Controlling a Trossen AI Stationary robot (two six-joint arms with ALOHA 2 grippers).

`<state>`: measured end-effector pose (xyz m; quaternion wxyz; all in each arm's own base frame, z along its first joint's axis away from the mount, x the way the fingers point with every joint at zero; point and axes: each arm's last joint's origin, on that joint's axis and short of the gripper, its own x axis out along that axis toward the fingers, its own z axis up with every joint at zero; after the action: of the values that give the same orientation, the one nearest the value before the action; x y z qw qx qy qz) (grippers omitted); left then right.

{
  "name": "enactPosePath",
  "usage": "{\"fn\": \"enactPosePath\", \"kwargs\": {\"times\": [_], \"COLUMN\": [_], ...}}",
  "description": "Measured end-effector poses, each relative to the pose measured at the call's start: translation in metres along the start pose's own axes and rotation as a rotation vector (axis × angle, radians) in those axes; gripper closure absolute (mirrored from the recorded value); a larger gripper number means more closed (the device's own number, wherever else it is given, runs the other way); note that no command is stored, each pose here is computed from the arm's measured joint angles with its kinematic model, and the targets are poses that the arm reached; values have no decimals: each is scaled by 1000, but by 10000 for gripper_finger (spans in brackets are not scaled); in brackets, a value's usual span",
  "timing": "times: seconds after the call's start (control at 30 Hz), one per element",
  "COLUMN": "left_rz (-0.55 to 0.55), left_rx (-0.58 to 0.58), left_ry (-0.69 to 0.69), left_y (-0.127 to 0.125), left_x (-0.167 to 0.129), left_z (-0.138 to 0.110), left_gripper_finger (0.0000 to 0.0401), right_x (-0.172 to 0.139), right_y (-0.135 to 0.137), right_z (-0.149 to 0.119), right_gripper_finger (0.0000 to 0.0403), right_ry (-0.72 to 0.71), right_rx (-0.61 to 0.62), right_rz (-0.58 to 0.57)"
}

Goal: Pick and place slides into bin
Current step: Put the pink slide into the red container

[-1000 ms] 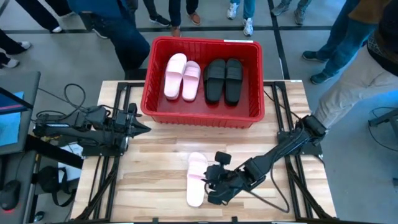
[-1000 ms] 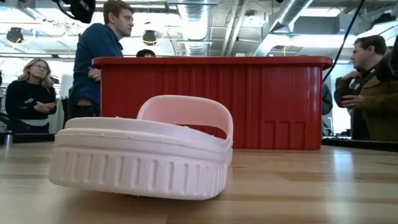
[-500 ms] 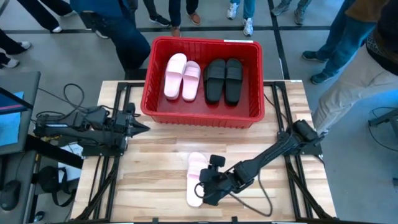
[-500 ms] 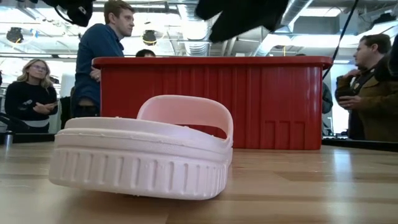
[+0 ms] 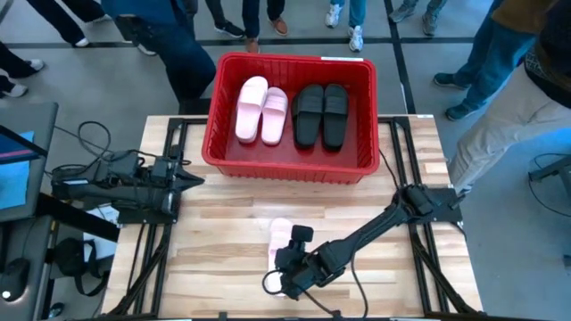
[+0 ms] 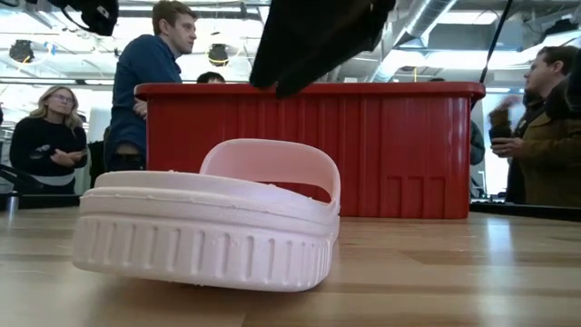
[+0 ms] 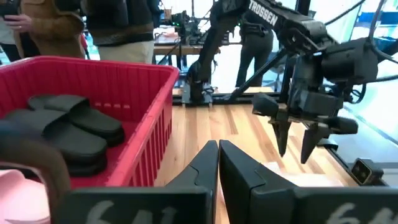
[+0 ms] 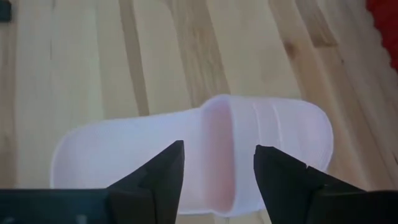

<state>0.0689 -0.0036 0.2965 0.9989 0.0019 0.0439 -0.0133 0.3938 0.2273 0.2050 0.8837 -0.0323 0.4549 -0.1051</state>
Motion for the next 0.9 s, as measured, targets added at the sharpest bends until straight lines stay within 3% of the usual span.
{"fn": "enactPosePath", "kwargs": {"times": [0.4, 0.9], "left_rz": [6, 5], "left_rx": [-11, -23], "left_ry": [-29, -22], "left_y": [1, 1], "left_x": [-9, -9], "left_z": [0, -1], "left_gripper_finger": [397, 397], "right_x": [9, 32], "right_y": [-10, 4], "right_z": [1, -12], "right_gripper_finger": [223, 224], "right_ry": [20, 54], "right_rx": [-24, -71], "right_rz": [-77, -98]}}
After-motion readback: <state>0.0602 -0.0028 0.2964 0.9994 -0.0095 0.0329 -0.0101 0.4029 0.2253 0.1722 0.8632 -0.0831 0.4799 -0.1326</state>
